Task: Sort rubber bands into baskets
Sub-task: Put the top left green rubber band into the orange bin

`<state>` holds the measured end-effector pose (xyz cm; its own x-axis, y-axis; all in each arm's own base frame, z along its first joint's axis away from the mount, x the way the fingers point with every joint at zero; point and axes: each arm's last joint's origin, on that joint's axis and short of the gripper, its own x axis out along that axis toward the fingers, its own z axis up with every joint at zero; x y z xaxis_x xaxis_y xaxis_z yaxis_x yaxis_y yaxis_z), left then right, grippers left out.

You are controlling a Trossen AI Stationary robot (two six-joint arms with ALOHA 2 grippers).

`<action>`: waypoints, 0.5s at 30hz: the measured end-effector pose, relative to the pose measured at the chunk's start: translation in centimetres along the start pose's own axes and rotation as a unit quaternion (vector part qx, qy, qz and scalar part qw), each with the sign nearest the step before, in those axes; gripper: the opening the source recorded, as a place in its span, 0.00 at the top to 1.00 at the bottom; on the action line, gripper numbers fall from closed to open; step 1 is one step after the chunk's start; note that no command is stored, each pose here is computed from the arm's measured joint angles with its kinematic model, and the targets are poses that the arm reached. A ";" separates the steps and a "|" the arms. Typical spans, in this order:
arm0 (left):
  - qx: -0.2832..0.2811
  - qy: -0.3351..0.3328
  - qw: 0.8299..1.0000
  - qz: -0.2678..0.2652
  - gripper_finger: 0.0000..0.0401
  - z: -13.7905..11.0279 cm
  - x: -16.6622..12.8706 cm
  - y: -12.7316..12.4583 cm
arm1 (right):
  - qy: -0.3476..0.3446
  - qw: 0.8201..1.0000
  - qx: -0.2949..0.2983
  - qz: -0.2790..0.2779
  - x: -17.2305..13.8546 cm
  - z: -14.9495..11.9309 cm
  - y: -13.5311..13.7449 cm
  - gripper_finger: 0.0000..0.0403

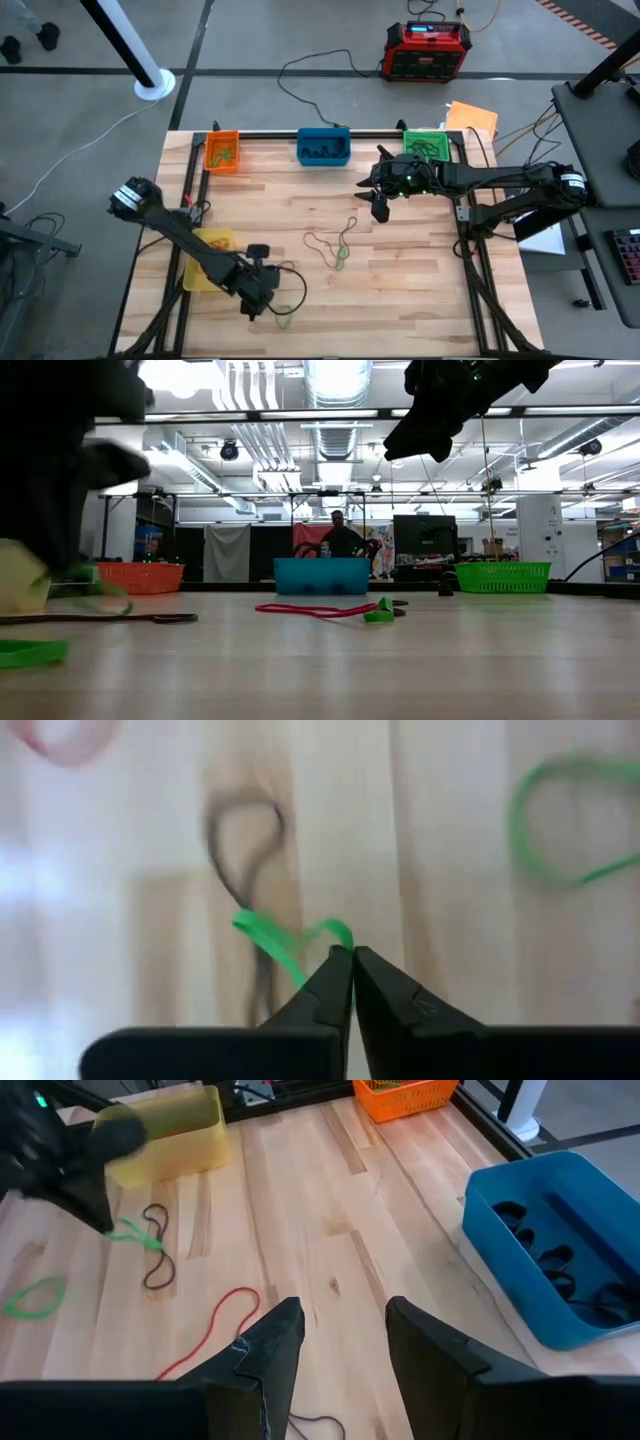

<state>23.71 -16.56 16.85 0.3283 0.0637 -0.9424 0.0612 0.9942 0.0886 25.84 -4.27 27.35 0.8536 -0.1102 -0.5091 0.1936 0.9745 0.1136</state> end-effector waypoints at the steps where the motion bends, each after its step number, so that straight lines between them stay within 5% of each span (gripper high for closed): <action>1: 0.003 -0.014 1.000 0.007 1.00 0.1 -0.8 0.3 | 0.000 1.000 0.000 0.000 0.0 0.0 0.0 0.65; 8: -0.027 -0.091 0.990 0.100 1.00 -0.3 -6.1 4.4 | -0.001 1.000 -0.010 0.000 0.0 0.0 0.0 0.65; 15: -0.116 -0.116 0.965 0.204 1.00 -0.9 -9.7 11.6 | -0.008 1.000 -0.017 -0.003 0.0 0.1 0.0 0.65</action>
<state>20.37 -5.58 26.73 0.4836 0.4597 -0.7448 -0.3215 0.8848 0.3374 25.91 -4.31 27.47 0.8599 -0.1183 -0.4966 0.1815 0.9801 0.0809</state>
